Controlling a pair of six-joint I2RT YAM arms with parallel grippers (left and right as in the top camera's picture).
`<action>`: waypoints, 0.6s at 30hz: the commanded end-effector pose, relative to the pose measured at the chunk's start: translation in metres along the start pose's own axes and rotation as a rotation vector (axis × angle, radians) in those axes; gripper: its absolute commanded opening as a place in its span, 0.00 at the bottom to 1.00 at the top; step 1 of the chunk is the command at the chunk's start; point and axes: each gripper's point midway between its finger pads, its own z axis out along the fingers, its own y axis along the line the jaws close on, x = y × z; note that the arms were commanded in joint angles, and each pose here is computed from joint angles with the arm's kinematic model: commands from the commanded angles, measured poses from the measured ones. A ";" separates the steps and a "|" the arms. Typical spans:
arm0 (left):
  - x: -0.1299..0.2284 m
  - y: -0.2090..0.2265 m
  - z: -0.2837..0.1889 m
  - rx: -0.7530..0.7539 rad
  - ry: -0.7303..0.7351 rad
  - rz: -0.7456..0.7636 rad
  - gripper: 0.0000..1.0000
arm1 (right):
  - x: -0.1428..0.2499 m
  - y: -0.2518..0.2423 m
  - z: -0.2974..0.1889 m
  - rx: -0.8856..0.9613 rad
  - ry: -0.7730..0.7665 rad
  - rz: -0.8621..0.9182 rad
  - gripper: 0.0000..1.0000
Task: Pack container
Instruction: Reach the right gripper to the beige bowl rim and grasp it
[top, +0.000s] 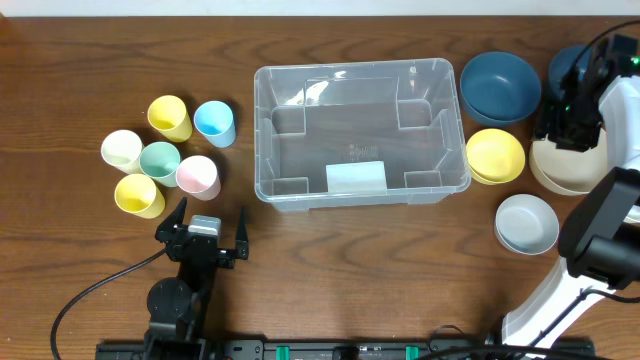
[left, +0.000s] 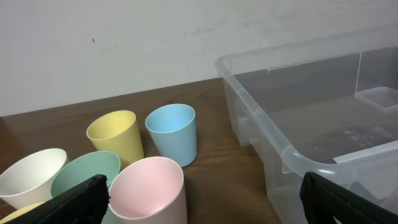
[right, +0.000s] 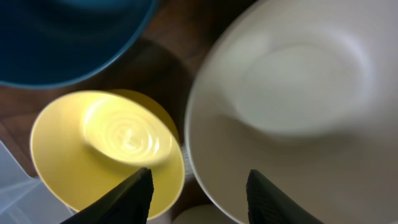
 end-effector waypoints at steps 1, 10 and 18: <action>0.015 0.000 0.001 -0.002 0.047 0.004 0.98 | 0.012 0.008 0.017 -0.021 0.039 -0.059 0.51; 0.015 0.000 0.001 -0.002 0.047 0.004 0.98 | 0.013 0.004 0.030 -0.003 0.026 -0.067 0.48; 0.015 0.000 0.001 -0.002 0.047 0.004 0.98 | 0.006 0.001 0.030 0.018 0.002 -0.093 0.41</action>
